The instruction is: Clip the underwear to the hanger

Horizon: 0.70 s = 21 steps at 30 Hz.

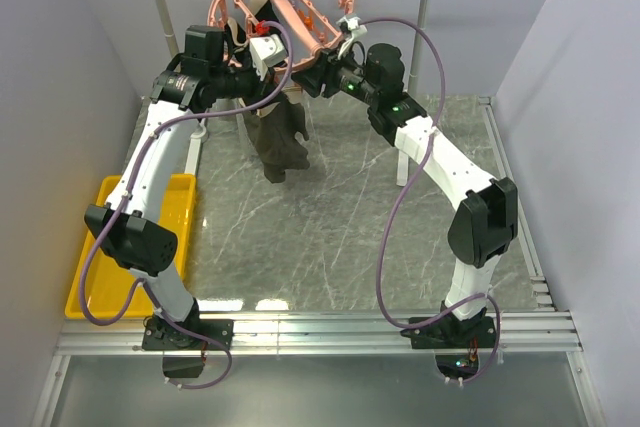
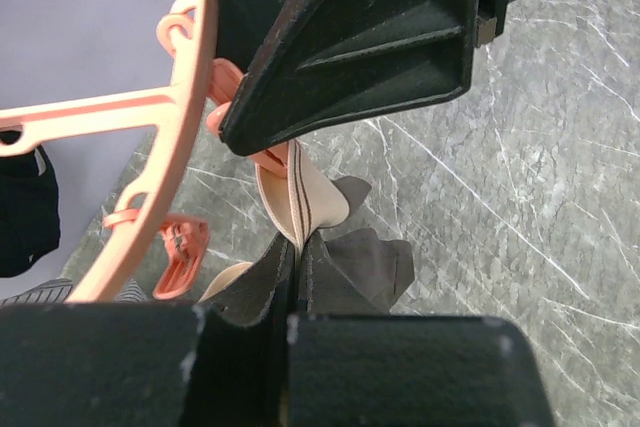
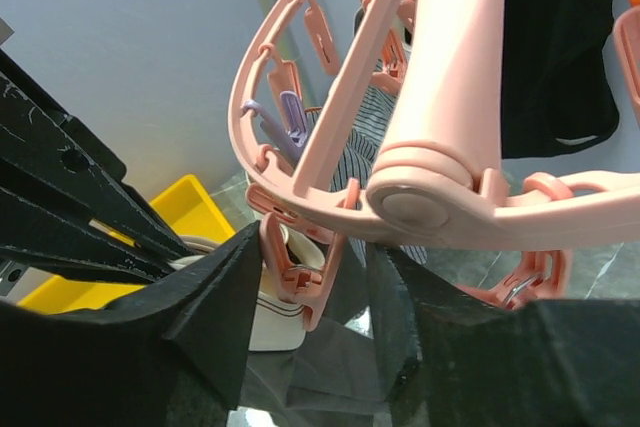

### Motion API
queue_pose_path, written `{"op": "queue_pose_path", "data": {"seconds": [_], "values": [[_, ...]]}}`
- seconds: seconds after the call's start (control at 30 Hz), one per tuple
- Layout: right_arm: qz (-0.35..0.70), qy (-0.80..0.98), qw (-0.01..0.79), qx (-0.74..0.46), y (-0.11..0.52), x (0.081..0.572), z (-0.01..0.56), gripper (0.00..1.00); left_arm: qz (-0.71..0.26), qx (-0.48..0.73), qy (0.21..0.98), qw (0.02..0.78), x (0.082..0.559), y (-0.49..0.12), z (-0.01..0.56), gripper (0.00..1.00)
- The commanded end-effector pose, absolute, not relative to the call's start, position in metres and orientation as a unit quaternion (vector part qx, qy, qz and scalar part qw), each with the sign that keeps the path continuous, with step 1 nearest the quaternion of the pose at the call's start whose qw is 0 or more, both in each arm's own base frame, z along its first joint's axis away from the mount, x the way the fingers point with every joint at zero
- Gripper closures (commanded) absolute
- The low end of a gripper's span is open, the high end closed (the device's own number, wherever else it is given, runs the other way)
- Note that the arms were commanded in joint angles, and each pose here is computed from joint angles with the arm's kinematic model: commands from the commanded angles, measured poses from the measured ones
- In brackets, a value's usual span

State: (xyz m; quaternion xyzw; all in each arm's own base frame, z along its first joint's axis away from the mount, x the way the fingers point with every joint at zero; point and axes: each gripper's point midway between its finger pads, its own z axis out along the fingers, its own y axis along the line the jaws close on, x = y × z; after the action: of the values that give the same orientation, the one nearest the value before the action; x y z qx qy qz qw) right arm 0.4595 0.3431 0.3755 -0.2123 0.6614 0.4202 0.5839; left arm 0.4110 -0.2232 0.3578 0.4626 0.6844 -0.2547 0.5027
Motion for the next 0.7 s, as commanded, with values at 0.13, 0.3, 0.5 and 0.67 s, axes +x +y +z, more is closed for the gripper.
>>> {"op": "queue_pose_path", "data": {"seconds": [0.13,0.3,0.5,0.67], "values": [[0.435,0.651,0.589,-0.201,0.323,0.454,0.402,0.36,-0.245,0.456,0.663,0.541,0.411,-0.221,0.383,0.98],[0.448,0.655,0.565,-0.227,0.324,0.435,0.395,0.23,-0.245,0.437,0.677,0.539,0.416,-0.219,0.368,0.88],[0.442,0.669,0.546,-0.241,0.314,0.416,0.382,0.15,-0.242,0.406,0.695,0.542,0.427,-0.218,0.360,0.80],[0.435,0.682,0.532,-0.251,0.306,0.399,0.370,0.10,-0.270,0.396,0.687,0.546,0.424,-0.231,0.365,0.70]]}}
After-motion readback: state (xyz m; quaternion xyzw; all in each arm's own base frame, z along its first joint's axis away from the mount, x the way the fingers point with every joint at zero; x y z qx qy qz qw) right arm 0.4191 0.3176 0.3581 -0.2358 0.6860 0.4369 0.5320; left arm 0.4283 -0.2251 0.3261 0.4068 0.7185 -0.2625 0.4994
